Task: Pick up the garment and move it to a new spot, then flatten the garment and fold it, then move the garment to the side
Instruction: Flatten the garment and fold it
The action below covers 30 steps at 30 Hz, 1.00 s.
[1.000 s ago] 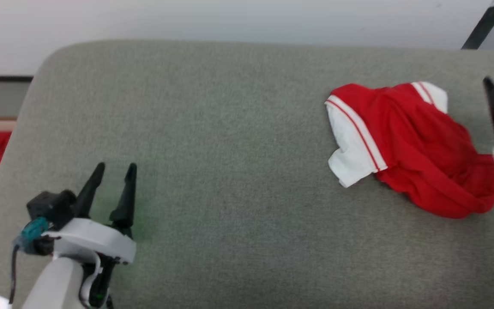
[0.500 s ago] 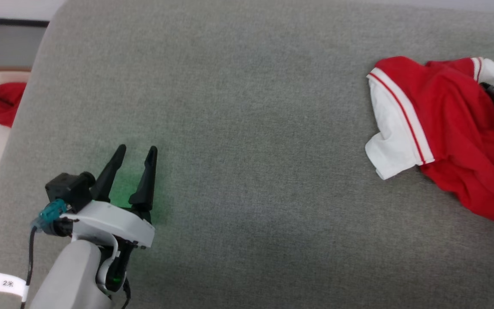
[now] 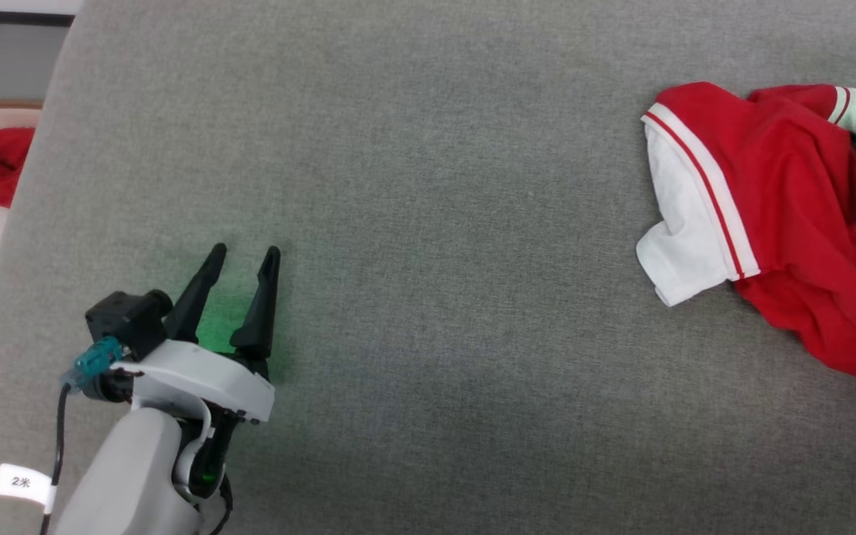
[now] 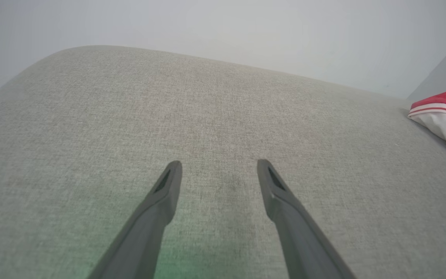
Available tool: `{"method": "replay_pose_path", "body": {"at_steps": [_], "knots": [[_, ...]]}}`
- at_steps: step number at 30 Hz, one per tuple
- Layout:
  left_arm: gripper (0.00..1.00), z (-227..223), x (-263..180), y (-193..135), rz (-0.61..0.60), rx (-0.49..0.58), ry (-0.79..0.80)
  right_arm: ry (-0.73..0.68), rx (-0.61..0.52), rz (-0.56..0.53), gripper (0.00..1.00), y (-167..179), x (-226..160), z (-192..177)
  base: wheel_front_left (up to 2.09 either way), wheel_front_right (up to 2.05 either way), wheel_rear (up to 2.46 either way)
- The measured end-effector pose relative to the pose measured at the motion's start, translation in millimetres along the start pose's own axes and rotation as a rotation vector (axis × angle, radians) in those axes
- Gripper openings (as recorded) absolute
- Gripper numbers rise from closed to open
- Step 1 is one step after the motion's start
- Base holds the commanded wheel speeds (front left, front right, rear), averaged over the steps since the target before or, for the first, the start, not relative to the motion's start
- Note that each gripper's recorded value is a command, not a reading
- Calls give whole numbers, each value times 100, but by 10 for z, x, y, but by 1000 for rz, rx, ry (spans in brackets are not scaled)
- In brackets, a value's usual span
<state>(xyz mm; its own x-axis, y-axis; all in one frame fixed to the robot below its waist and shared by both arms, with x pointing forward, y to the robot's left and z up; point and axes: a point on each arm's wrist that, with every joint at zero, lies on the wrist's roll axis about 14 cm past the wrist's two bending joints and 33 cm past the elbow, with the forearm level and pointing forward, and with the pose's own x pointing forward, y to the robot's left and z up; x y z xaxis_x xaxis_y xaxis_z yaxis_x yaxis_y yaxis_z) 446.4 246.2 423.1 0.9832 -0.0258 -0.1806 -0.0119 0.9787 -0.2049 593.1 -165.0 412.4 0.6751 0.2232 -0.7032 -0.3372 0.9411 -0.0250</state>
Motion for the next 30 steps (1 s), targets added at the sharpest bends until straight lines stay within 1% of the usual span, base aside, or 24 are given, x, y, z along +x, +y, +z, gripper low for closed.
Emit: {"method": "replay_pose_path", "body": {"at_steps": [7, 9, 12, 16, 18, 20, 22, 25, 27, 30], "knots": [[100, 21, 43, -55, -18, -6, -6, -66, 24, -9, 0, -88, -109, 119, 0, 0, 0], [100, 24, 57, -79, -26, -6, -8, -86, 2, -28, 0, -160, -167, 157, 0, 0, 0], [100, 29, 83, -130, -40, -10, -12, -136, -17, -75, 0, -368, -319, 289, 0, 0, 0], [100, 37, 119, -177, -54, -13, -16, -188, -90, -181, 0, -755, -597, 443, 0, 0, 0], [100, 36, 138, -202, -61, -14, -17, -215, -78, -220, 0, -925, -733, 495, 0, 0, 0], [100, 26, 155, -228, -68, -15, -15, -202, -88, -276, 0, -1123, -836, 413, 0, 0, 0], [100, 7, 168, -248, -74, -17, -12, -167, -78, -325, 0, -1310, -895, 219, 0, 0, 0], [100, -36, 180, -288, -84, -21, -2, -102, -13, -336, 0, -1384, -854, -193, 0, 0, 0], [100, -60, 185, -291, -85, -21, 4, -61, 10, -359, 0, -1456, -859, -441, 0, 0, 0], [100, -91, 195, -297, -89, -21, 12, -46, 35, -404, 0, -1575, -903, -641, 0, 0, 0]]}}
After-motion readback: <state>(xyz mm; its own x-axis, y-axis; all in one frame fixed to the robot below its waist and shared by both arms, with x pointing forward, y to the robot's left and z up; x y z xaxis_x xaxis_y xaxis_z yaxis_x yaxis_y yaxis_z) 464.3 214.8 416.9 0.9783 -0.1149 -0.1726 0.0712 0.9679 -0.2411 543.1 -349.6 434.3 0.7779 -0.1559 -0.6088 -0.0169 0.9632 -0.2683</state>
